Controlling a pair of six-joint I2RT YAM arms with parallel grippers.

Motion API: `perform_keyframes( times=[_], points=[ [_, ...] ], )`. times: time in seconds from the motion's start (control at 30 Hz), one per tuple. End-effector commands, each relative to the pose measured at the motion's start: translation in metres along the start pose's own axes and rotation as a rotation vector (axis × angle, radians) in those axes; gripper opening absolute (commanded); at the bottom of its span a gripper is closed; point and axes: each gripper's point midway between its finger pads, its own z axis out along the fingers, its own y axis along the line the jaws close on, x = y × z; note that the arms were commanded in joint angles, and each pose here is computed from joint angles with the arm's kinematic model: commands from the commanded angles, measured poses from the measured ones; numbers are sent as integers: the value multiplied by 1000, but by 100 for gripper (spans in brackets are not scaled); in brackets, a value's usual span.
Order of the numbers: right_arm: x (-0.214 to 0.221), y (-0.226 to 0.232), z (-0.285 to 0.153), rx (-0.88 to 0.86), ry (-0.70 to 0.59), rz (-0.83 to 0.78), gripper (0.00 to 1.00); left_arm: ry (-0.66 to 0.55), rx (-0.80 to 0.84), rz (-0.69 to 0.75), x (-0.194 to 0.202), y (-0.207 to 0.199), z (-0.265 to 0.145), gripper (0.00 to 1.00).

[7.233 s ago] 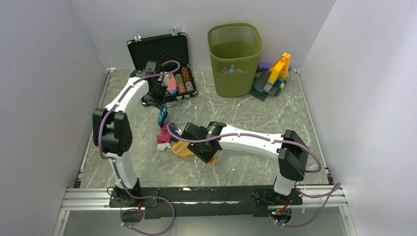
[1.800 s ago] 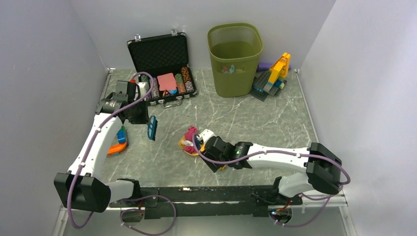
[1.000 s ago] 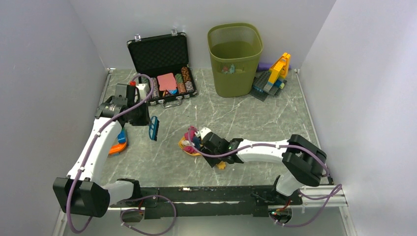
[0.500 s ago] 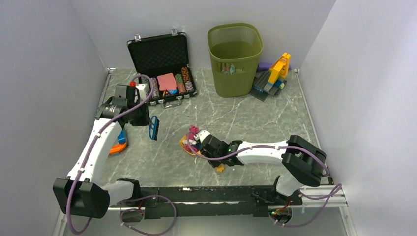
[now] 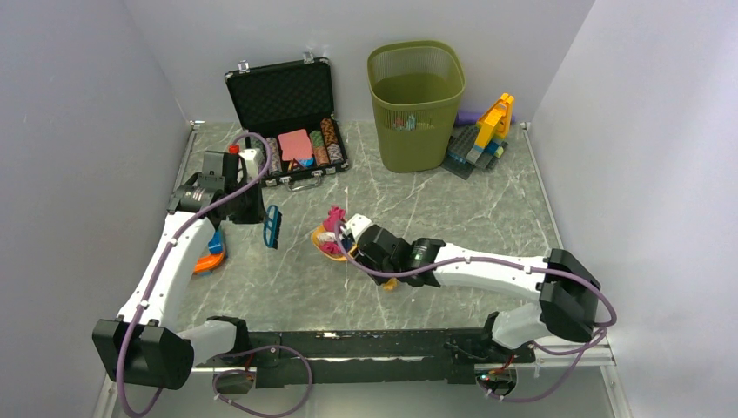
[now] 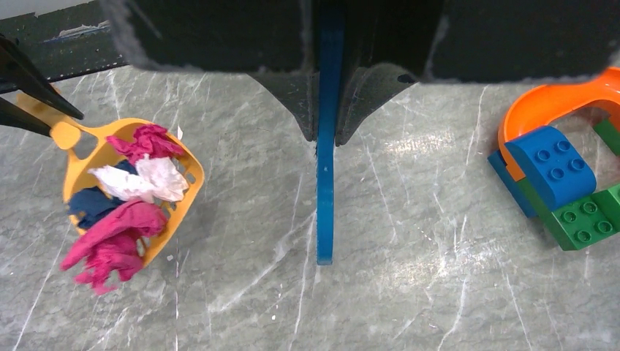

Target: Sweep away the paper scraps from the table

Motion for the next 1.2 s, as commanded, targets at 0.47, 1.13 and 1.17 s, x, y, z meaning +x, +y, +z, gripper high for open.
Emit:
perform_keyframes(
  times=[0.47, 1.13, 1.17],
  points=[
    [-167, -58, -81, 41, -151, 70, 0, -44, 16, -4, 1, -2, -5, 0],
    [-308, -175, -119, -93, -432, 399, 0, -49, 64, -15, 17, -9, -8, 0],
    [-312, -178, -121, -126, -454, 424, 0, -50, 65, -16, 17, -9, -8, 0]
  ],
)
